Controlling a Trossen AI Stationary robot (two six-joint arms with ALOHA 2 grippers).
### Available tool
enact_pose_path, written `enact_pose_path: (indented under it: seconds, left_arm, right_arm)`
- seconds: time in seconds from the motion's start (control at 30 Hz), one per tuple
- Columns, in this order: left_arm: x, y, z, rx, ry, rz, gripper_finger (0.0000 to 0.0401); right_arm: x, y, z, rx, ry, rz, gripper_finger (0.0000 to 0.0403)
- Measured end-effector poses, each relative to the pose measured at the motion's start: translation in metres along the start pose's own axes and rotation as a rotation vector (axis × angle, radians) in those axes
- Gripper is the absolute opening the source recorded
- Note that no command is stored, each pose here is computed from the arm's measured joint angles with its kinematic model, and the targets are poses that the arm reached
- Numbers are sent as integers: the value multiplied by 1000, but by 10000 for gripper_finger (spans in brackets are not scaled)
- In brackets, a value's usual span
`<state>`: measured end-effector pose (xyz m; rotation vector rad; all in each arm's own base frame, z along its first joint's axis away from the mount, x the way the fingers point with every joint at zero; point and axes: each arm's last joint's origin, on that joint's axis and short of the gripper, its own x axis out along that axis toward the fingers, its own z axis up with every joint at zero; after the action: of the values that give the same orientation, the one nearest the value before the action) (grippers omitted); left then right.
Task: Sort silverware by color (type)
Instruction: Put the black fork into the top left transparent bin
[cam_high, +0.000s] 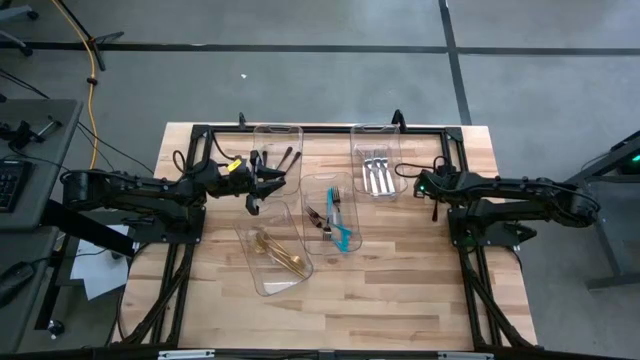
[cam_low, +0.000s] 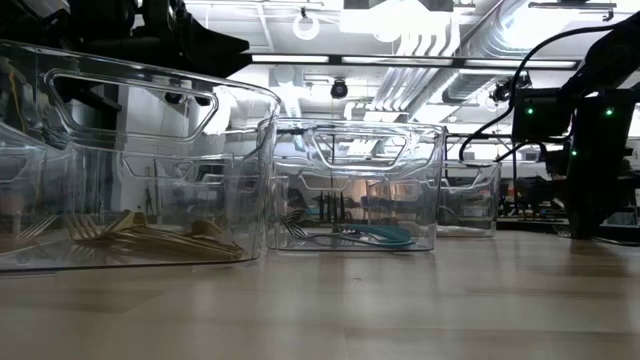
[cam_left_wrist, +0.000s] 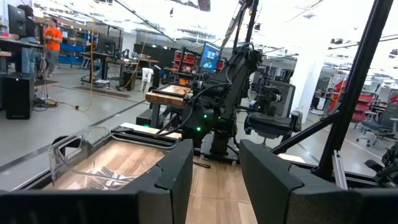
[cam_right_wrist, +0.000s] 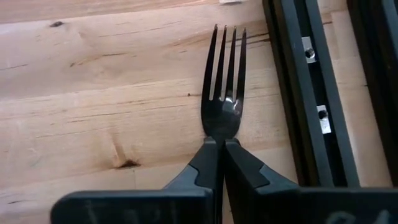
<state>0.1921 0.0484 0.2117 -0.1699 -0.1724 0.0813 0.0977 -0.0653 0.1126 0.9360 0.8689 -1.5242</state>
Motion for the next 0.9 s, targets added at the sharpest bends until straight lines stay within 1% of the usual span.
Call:
enact_pose_path:
  seconds: [0.1,0.27,0.4,0.47,0.53,0.67,0.8,0.9]
  left_arm:
    - [0,0,0,0,0,0,126]
    - [0,0,0,0,0,0,126]
    - [0,0,0,0,0,0,126]
    - [0,0,0,0,0,0,126]
    - [0,0,0,0,0,0,126]
    - [0,0,0,0,0,0,126]
    - [0,0,0,0,3,-1,126]
    - [0,0,0,0,3,-2,126]
  right_arm:
    - [0,0,0,-33,-5,-2,5]
    - [-1,0,0,-53,-12,-6,3]
    - [-7,5,6,-101,-5,5,2]
    - [-14,10,10,-116,6,29,1]
    - [-20,14,15,-129,-15,34,1]
    - [-33,17,24,-154,-55,3,0]
    - [-50,19,35,-194,-89,-52,0]
    - [-67,23,46,-244,-129,-53,0]
